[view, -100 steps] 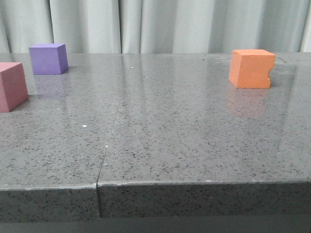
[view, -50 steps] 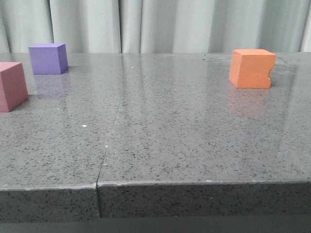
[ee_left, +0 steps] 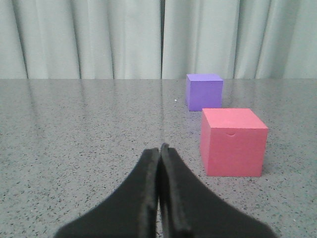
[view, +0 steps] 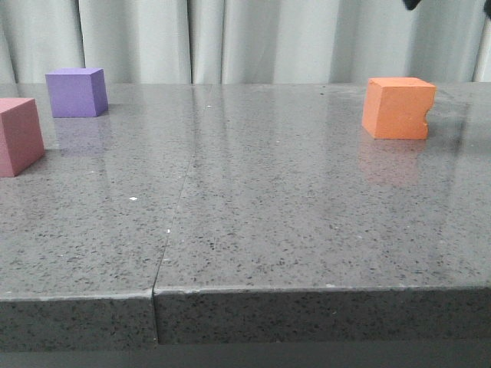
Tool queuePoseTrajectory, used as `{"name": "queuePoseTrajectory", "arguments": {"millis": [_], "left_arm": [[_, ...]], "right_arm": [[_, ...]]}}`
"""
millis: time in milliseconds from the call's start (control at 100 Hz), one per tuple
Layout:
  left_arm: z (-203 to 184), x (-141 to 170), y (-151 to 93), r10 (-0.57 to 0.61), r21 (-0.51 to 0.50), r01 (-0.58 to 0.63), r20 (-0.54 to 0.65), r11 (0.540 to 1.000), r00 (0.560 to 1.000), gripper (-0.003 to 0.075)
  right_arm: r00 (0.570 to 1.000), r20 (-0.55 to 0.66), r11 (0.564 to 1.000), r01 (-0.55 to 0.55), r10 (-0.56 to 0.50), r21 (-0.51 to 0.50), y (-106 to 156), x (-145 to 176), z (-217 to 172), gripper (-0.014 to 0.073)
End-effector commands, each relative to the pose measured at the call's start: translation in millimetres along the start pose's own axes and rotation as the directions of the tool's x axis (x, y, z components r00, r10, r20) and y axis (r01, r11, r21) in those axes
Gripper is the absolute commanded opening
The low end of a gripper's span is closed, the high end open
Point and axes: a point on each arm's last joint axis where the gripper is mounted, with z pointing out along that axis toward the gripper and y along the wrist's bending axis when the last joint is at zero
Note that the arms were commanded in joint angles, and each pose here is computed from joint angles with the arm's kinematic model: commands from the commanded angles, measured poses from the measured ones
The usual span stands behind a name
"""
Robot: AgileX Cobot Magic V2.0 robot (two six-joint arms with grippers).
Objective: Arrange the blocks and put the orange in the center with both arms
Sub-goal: 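Lower the open right gripper over the orange cube and close on it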
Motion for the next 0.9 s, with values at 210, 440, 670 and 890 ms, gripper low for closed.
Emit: {"name": "queuePoseTrajectory", "arguments": {"millis": [210, 440, 670, 890], "left_arm": [[-1.0, 4.1, -0.4, -0.012, 0.007, 0.011, 0.072, 1.0, 0.997, -0.002], [-1.0, 4.1, -0.4, -0.012, 0.007, 0.011, 0.072, 1.0, 0.997, -0.002], [-1.0, 4.1, -0.4, -0.012, 0.007, 0.011, 0.072, 1.0, 0.997, -0.002], [-1.0, 4.1, -0.4, -0.012, 0.007, 0.011, 0.072, 1.0, 0.997, -0.002]], "right_arm": [[0.999, -0.05, 1.0, 0.01, -0.01, 0.005, 6.8, -42.5, 12.5, 0.0631], [0.998, -0.064, 1.0, 0.001, 0.001, 0.02, 6.1, -57.4, 33.4, 0.0631], [0.993, -0.102, 0.998, -0.047, 0.051, 0.048, 0.4, -57.9, 55.2, 0.0631], [0.988, -0.147, 0.997, -0.048, 0.055, 0.057, -1.2, -55.8, 78.7, 0.0631]]}}
